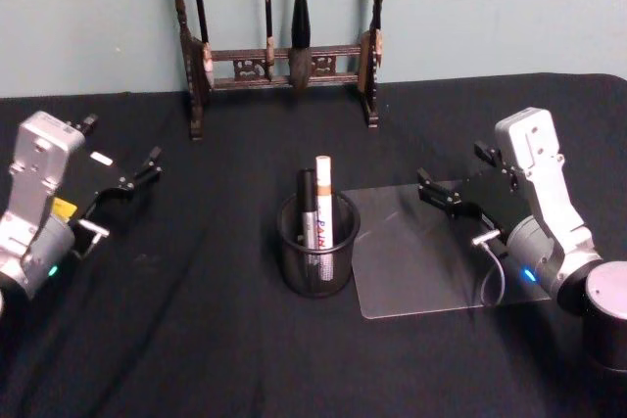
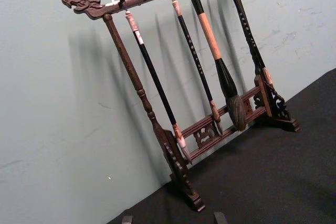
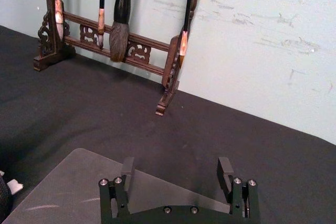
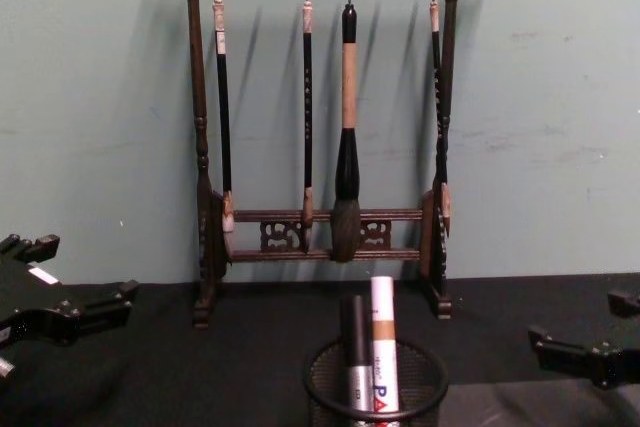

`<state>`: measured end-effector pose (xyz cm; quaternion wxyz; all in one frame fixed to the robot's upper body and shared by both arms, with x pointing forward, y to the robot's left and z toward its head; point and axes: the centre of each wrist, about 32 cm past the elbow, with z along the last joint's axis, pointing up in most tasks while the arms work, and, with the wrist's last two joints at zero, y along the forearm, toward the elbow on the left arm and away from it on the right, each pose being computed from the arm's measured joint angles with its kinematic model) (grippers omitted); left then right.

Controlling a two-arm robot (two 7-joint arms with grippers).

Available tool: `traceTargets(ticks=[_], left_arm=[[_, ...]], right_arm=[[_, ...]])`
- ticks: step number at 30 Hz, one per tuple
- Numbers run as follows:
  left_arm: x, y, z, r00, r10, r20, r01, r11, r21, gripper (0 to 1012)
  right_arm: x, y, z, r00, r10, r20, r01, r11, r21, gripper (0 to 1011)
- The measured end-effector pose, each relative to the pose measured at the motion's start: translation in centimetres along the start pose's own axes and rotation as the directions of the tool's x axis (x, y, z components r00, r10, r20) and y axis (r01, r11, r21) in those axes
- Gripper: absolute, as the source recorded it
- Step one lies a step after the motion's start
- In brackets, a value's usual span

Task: Pick up the water-based marker from the table and place it into the pen holder.

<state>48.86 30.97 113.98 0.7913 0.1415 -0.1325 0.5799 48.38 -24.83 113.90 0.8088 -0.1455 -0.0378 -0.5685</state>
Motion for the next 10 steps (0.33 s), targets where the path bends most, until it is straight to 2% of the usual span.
traceTargets(ticks=[10], left_arm=[[0.00, 0.00, 0.00, 1.0000, 0.000, 0.000, 0.000, 1.0000, 0.000, 1001]], right_arm=[[0.00, 0.00, 0.00, 1.000, 0.000, 0.000, 0.000, 1.000, 0.000, 1002]])
